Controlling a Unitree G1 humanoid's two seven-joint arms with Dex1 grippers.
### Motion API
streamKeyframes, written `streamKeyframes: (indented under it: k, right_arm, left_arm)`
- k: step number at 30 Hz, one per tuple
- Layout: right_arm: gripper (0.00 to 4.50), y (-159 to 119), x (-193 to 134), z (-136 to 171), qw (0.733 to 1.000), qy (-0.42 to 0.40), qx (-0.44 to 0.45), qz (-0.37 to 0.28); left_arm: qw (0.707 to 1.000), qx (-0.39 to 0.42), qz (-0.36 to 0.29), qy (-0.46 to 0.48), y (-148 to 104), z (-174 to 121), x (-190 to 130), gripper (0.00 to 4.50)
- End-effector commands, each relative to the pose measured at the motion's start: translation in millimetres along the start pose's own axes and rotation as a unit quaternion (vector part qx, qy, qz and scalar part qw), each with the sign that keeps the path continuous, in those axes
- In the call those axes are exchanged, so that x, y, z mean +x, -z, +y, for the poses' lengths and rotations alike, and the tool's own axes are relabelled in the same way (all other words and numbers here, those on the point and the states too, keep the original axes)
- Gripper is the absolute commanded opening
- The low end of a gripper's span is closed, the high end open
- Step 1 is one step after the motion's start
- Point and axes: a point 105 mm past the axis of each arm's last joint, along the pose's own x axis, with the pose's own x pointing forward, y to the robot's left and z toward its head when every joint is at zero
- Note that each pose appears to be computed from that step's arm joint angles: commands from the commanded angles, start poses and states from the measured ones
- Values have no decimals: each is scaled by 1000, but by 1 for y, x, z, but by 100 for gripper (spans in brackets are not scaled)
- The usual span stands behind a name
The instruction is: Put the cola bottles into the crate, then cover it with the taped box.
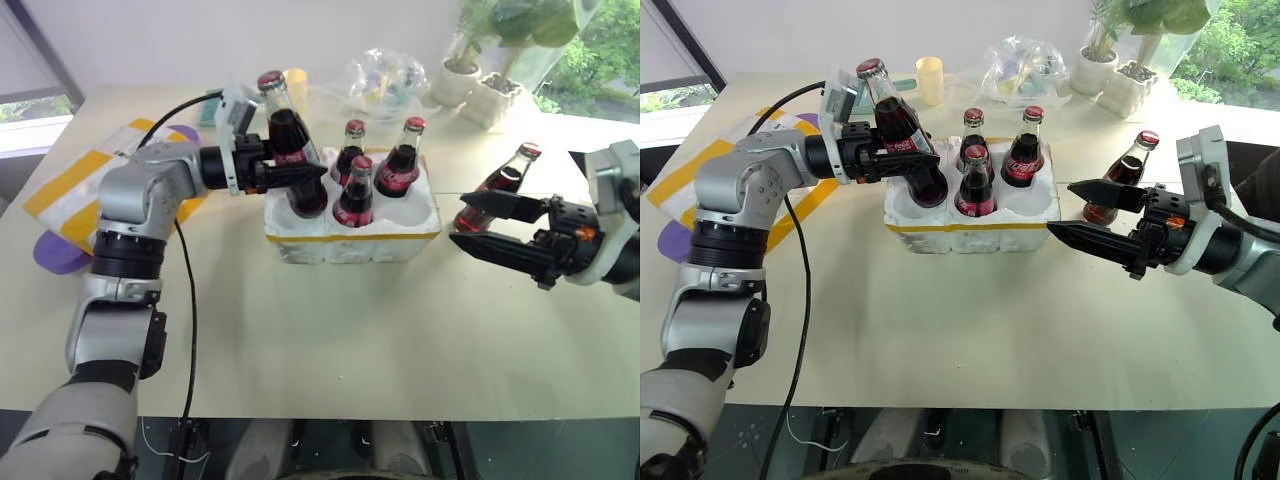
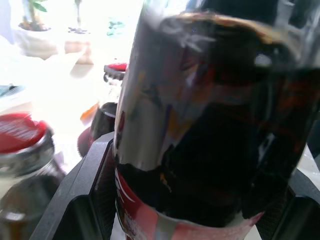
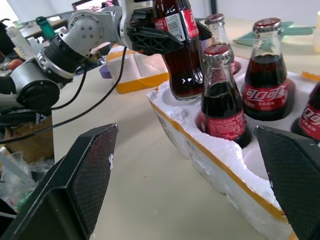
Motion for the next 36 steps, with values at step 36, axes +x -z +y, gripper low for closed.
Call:
streamKeyframes:
  k: [36]
  right_arm:
    - [450,32,-33,-58,971,239,8,-13]
  left_arm:
    - [998,15,14,-51,-1,-34,-75,445]
